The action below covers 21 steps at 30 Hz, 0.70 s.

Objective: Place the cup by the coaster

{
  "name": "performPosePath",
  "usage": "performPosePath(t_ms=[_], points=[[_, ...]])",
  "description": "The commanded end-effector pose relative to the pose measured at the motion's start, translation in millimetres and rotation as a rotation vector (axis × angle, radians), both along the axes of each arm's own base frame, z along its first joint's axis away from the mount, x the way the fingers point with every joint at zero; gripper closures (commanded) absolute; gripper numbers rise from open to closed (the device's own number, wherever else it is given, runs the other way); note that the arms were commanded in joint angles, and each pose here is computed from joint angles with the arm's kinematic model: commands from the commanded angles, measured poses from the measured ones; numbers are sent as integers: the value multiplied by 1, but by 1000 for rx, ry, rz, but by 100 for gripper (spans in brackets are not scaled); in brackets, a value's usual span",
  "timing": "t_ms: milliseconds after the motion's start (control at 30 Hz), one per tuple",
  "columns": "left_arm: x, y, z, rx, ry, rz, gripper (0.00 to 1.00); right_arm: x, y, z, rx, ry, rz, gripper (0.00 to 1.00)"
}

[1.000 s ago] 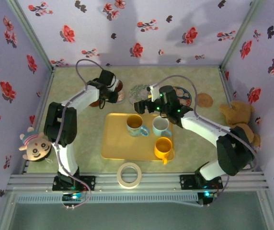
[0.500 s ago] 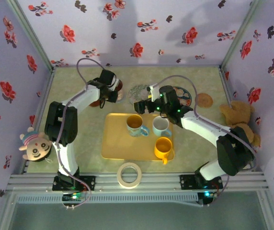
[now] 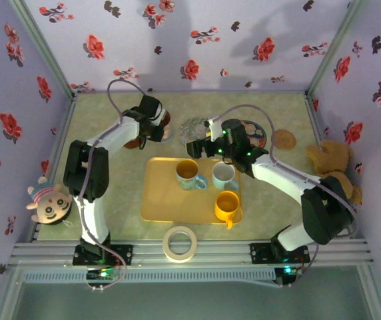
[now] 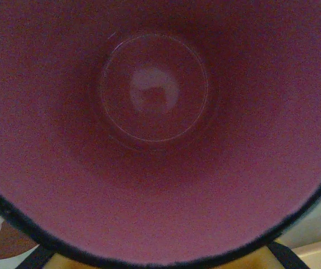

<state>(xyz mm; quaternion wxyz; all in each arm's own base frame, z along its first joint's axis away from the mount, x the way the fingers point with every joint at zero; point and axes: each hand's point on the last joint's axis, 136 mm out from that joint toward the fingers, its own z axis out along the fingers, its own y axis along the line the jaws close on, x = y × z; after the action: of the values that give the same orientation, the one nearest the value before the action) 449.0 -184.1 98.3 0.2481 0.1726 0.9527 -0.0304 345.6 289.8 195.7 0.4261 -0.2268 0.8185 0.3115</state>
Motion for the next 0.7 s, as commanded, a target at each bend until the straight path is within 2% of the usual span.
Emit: performPosePath(t_ms=[0, 433, 667], points=[[20, 0, 23, 0, -74, -3, 84, 0, 0, 9, 6, -15, 15, 1], [17, 4, 23, 6, -58, 25, 69, -2, -5, 7, -20, -23, 10, 1], [15, 6, 24, 7, -56, 30, 65, -4, -6, 8, -19, -25, 11, 1]])
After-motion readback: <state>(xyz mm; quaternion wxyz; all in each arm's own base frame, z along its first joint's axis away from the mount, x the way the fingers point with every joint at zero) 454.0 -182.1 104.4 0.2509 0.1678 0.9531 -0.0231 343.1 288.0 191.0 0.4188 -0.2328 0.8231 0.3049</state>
